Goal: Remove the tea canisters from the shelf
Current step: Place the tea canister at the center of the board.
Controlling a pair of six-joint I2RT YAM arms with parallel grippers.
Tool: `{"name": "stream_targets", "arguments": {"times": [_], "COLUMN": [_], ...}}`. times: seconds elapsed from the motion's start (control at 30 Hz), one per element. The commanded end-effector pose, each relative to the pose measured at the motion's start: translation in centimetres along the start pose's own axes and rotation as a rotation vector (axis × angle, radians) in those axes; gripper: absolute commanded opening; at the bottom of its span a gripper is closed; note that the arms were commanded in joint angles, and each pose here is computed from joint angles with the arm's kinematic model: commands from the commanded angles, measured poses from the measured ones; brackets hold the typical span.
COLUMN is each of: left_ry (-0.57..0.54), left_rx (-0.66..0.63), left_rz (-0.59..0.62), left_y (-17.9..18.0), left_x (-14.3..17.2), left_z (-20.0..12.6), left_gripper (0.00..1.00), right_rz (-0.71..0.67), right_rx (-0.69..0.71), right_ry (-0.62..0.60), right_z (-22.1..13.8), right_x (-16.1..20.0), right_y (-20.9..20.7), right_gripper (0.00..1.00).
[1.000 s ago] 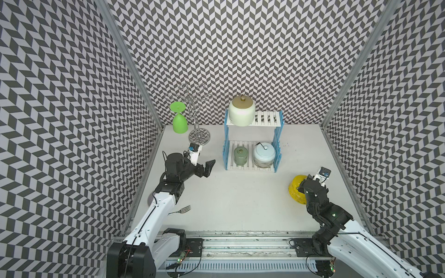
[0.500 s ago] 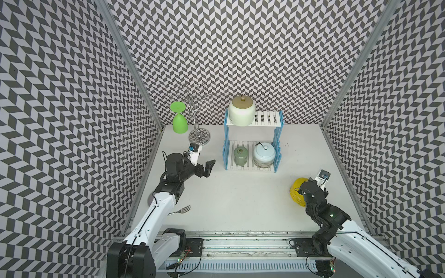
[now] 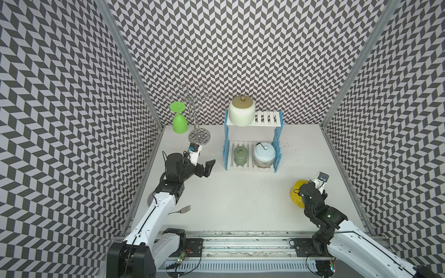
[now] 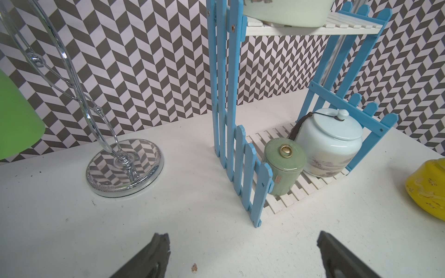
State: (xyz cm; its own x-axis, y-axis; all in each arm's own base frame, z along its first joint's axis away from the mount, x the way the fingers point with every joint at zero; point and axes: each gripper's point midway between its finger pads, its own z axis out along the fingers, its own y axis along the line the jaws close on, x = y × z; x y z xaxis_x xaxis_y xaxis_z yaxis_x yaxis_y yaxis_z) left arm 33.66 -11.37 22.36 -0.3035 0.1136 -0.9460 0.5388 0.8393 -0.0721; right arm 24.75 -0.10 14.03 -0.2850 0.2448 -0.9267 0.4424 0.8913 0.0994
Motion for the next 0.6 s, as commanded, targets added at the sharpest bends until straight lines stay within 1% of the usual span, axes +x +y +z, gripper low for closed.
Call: {"name": "stream_targets", "arguments": {"times": [0.0, 0.07, 0.17, 0.27, 0.37, 0.57], "left_ry": [-0.016, -0.017, -0.017, -0.02, -0.02, -0.022], "left_rx": [-0.004, -0.004, -0.004, -0.003, -0.005, -0.007], "left_rz": [0.016, 0.016, 0.015, 0.018, 0.018, 0.018], "left_y": [0.07, 0.1, 0.08, 0.03, 0.04, 0.08], "left_x": [-0.07, -0.1, -0.07, -0.21, -0.2, -0.3], "left_z": [-0.2, -0.19, -0.2, -0.24, -0.29, -0.33], "left_gripper": [1.0, 1.0, 1.0, 1.0, 1.0, 1.0], "right_rz": [0.115, 0.117, 0.118, 0.117, 0.117, 0.115], "right_rx": [-0.006, -0.007, -0.007, -0.008, -0.007, -0.014], "right_ry": [-0.105, -0.107, -0.108, -0.107, -0.106, -0.111], "right_z": [-0.4, -0.42, -0.44, -0.43, -0.42, -0.58], "right_x": [-3.13, -3.17, -3.18, -3.15, -3.14, -3.53], "right_y": [0.62, 0.61, 0.58, 0.6, 0.58, 0.69], "right_gripper": [0.05, 0.1, 0.23, 0.33, 0.38, 0.44]}}
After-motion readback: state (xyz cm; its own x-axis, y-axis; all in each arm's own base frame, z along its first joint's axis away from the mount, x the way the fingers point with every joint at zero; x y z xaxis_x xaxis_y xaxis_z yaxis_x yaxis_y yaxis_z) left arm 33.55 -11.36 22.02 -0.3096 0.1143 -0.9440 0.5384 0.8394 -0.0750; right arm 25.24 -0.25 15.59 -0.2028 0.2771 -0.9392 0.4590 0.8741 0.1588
